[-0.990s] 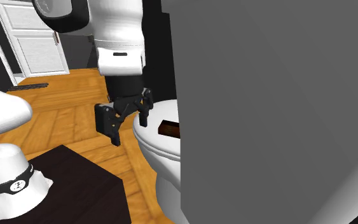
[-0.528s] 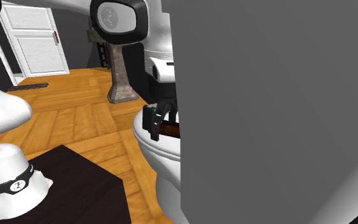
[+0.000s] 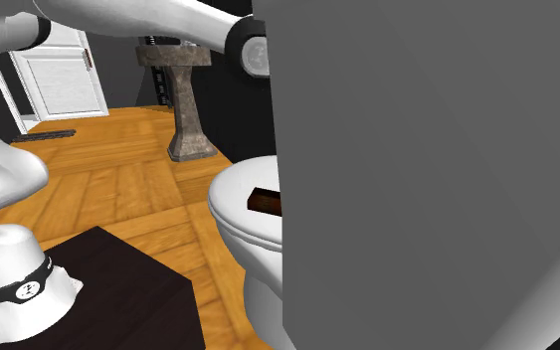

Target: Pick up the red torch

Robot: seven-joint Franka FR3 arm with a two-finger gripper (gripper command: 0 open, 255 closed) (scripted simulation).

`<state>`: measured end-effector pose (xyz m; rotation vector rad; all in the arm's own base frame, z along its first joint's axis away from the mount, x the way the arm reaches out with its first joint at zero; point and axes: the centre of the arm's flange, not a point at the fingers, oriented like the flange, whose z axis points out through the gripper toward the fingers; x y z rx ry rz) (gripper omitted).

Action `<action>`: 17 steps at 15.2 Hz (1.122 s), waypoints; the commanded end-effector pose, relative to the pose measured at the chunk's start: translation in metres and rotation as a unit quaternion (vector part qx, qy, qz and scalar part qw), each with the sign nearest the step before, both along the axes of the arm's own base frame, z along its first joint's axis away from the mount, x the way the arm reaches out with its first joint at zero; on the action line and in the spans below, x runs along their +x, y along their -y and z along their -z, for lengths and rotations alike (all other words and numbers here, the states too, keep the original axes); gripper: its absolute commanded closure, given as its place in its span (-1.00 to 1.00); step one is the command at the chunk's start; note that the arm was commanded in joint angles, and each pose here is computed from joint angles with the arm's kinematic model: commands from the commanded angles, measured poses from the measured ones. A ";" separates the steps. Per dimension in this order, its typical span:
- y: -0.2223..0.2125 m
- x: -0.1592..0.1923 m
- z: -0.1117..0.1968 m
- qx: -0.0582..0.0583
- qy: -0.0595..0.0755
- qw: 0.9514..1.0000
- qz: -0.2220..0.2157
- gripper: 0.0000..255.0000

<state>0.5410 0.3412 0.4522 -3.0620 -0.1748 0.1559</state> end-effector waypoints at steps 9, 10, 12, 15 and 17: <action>-0.047 0.023 0.035 0.009 -0.006 1.000 -0.012 -1.00; -0.047 0.023 0.040 0.009 -0.006 1.000 -0.012 -1.00; -0.047 0.023 0.049 0.009 -0.006 1.000 -0.012 -1.00; -0.047 0.024 0.049 0.009 -0.006 1.000 -0.012 1.00; -0.047 0.024 0.048 0.009 -0.006 1.000 -0.012 1.00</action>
